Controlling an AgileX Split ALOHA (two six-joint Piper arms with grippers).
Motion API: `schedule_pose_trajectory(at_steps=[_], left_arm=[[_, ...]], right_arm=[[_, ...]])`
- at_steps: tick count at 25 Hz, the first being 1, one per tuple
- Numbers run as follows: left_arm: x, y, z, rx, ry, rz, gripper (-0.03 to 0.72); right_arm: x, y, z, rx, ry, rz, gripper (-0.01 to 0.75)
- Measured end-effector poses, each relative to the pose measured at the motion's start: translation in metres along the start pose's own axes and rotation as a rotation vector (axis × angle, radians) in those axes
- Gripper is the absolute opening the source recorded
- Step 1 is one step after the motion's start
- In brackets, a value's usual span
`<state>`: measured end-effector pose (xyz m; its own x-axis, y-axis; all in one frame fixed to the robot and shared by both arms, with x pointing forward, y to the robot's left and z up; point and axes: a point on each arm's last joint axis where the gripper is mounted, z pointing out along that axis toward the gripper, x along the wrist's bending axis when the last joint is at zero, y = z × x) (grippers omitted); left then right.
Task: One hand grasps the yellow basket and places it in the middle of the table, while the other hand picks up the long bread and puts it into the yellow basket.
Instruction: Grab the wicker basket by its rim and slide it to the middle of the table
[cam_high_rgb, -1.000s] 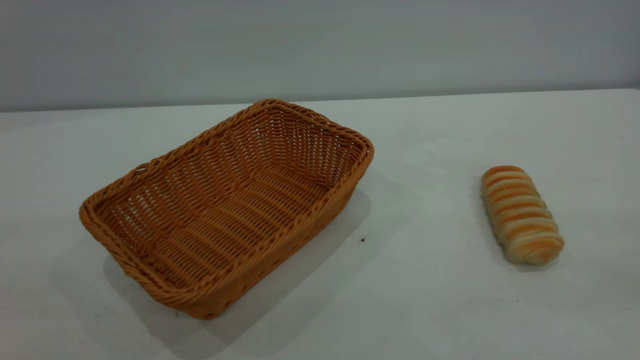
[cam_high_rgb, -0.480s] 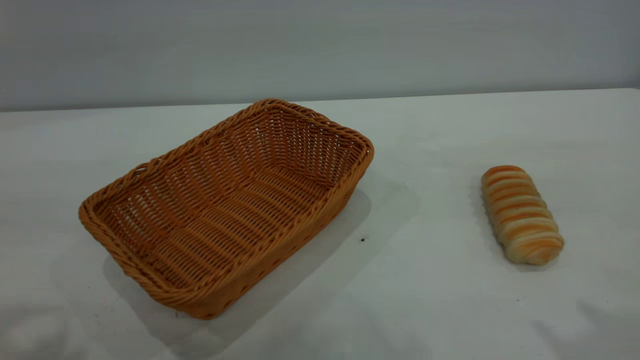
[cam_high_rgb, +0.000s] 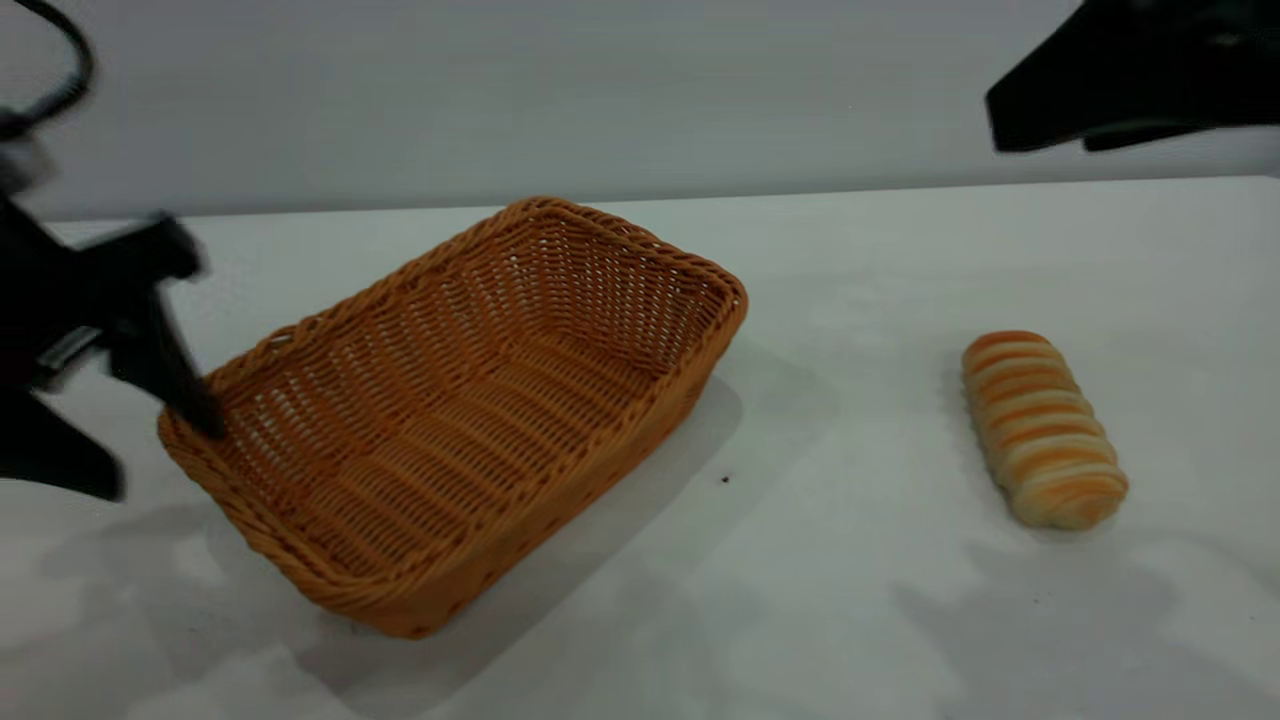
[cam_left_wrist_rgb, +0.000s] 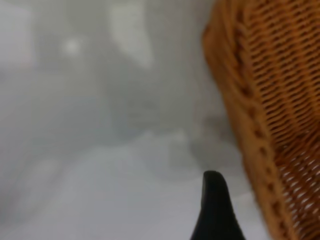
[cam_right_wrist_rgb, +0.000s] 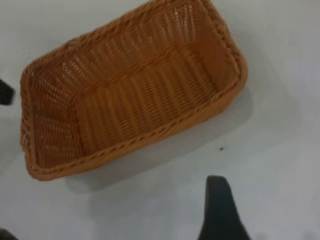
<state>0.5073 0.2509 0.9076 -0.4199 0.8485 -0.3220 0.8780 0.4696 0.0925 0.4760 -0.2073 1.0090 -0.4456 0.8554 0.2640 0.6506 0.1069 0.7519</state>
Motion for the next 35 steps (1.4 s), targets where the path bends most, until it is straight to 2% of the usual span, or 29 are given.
schedule_pose_trajectory(at_steps=[5,11,15,18,23,25,28,35], left_arm=[[-0.009,-0.008,0.024,0.034,0.0,-0.035,0.559],[-0.006,-0.005,0.042,0.019,0.01,-0.128,0.558],[-0.002,-0.001,0.059,-0.005,0.021,-0.216,0.517],[0.001,0.0,0.068,-0.009,0.031,-0.264,0.42],[0.002,0.0,0.071,-0.012,0.033,-0.294,0.123],[0.002,0.001,0.071,-0.017,0.031,-0.298,0.102],[-0.004,0.006,0.068,-0.023,0.013,-0.232,0.101],[-0.052,0.041,0.036,-0.032,-0.112,0.209,0.101]], right_arm=[[-0.002,0.001,0.002,-0.007,-0.02,-0.015,0.537],[-0.004,0.002,0.002,-0.013,-0.033,-0.022,0.537],[-0.004,0.002,0.002,-0.014,-0.036,-0.04,0.537],[-0.004,0.002,0.002,-0.014,-0.036,-0.045,0.537],[-0.005,0.002,0.001,-0.019,-0.049,-0.038,0.537],[-0.007,0.003,0.001,-0.025,-0.062,-0.017,0.537],[-0.017,0.001,0.003,-0.016,-0.088,0.023,0.537],[-0.065,-0.015,0.018,0.07,-0.188,0.16,0.537]])
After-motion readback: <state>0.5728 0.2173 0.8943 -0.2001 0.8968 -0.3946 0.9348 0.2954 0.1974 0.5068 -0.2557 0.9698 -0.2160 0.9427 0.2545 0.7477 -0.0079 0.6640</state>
